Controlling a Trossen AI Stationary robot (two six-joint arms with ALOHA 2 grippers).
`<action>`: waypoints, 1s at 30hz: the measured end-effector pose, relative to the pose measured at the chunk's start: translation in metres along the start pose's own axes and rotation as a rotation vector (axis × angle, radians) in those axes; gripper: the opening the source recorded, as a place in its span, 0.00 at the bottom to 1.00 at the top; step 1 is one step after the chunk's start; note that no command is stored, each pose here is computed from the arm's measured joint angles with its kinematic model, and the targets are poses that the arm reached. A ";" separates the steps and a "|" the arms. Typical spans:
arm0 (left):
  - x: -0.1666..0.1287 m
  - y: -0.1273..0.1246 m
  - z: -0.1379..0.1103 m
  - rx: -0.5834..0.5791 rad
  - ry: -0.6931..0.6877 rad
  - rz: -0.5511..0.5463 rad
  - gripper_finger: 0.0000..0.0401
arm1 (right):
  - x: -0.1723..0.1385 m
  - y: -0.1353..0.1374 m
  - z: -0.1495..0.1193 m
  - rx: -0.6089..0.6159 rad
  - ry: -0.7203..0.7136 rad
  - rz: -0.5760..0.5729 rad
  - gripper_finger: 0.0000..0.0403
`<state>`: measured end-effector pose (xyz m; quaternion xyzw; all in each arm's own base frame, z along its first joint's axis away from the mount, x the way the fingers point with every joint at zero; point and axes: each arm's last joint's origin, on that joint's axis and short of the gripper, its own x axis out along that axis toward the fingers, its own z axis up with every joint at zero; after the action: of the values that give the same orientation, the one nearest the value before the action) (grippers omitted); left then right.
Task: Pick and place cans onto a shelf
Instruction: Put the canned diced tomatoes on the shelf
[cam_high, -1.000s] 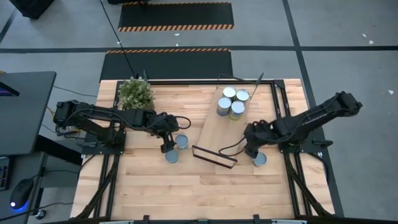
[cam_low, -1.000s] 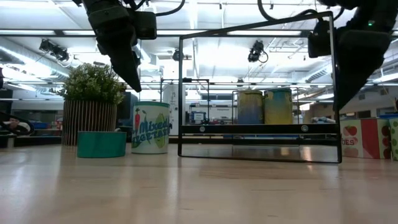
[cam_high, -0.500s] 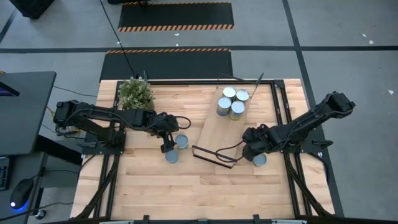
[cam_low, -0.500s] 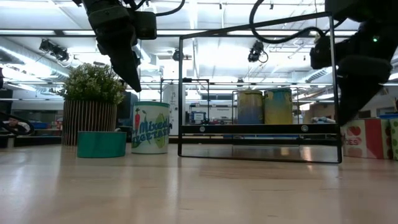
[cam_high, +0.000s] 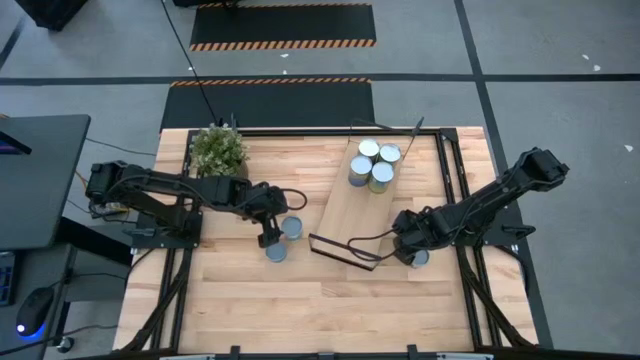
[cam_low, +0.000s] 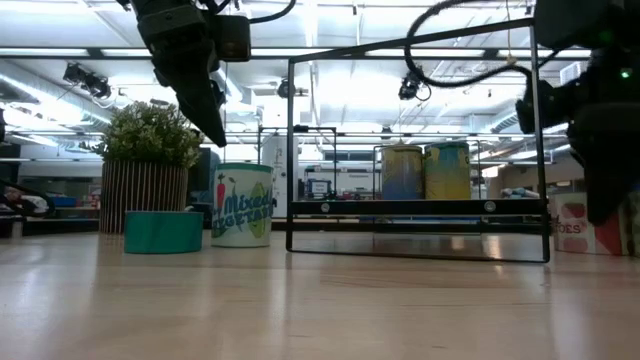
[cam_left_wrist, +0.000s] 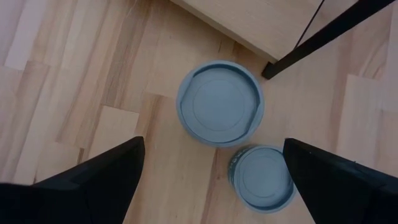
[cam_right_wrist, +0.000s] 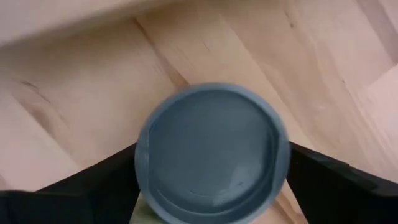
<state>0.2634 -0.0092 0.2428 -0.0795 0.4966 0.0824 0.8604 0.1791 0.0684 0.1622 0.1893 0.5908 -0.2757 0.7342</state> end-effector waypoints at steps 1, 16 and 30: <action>0.000 0.000 0.000 0.000 0.000 0.000 0.97 | 0.002 -0.001 -0.001 -0.002 0.007 -0.005 0.91; 0.000 0.000 0.000 0.000 -0.001 0.000 0.97 | -0.021 -0.009 0.009 -0.118 -0.051 -0.054 0.73; 0.000 0.000 0.002 0.004 -0.020 -0.005 0.97 | -0.044 -0.012 0.064 -0.318 -0.243 0.029 0.76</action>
<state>0.2652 -0.0091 0.2438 -0.0781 0.4878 0.0801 0.8657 0.2138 0.0284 0.2206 0.0450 0.5312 -0.1892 0.8247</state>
